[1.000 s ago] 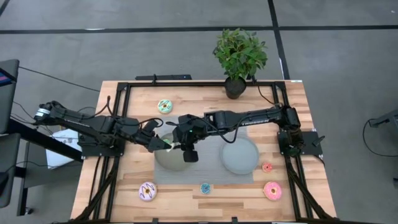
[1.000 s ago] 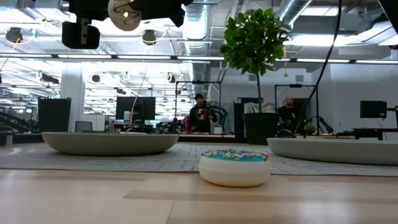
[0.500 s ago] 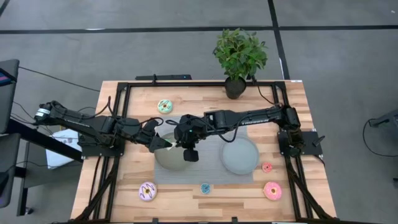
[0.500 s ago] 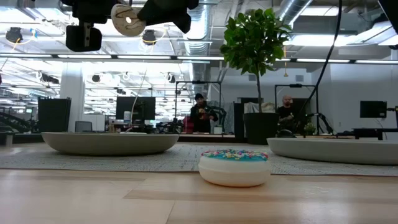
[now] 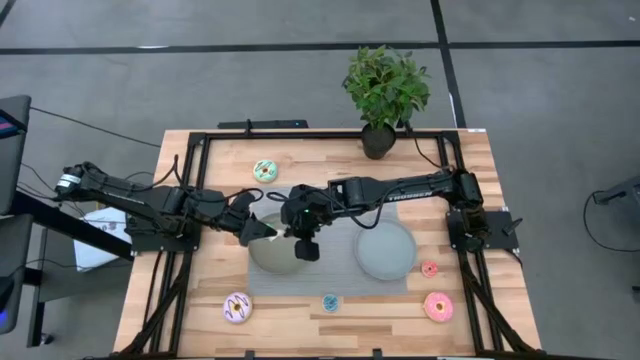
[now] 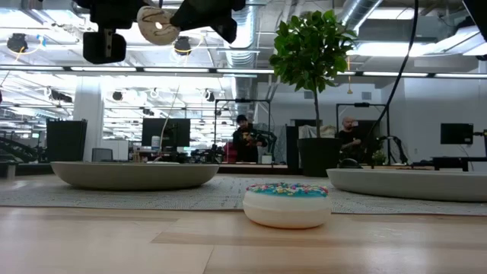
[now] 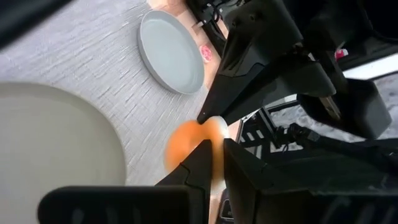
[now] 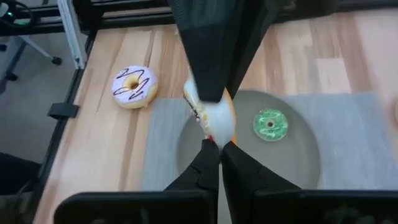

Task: Pick & Place donuts
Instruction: Put the small white donut on the dark gray plate

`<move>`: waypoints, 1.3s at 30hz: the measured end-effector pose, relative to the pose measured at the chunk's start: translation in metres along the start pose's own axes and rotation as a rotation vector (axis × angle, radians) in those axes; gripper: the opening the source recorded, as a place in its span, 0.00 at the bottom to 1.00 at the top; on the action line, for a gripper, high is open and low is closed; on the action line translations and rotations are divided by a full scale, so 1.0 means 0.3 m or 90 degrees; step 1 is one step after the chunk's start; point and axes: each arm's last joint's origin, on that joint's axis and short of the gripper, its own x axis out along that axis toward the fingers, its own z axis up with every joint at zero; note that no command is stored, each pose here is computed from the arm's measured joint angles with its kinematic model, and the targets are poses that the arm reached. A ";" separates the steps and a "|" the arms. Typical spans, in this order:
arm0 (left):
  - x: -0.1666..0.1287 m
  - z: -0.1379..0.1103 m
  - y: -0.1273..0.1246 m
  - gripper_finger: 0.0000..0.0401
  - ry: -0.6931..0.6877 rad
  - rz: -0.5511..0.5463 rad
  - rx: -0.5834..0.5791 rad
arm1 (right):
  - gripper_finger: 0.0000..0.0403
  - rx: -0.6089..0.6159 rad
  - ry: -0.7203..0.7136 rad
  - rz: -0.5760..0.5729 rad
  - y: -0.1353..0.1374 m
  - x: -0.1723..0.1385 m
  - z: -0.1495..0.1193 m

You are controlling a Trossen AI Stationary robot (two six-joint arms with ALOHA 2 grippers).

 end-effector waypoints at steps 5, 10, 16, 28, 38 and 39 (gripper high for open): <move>-0.002 0.003 -0.001 0.07 -0.013 0.003 0.083 | 0.01 0.051 0.062 0.018 0.002 0.003 -0.032; -0.001 0.003 -0.002 0.07 -0.014 0.002 0.182 | 0.01 0.095 0.110 0.029 0.003 -0.001 -0.055; 0.001 -0.012 -0.009 0.07 0.011 -0.017 0.377 | 0.01 0.140 0.117 0.115 0.007 -0.005 -0.051; 0.060 -0.092 -0.048 0.07 -0.033 0.022 0.625 | 0.01 0.239 0.138 0.285 -0.044 -0.024 -0.042; 0.039 -0.129 -0.109 0.07 -0.126 0.118 0.801 | 0.01 0.321 0.173 0.443 -0.080 -0.048 -0.036; 0.036 -0.129 -0.120 0.07 -0.128 0.116 0.825 | 0.01 0.329 0.175 0.455 -0.085 -0.050 -0.035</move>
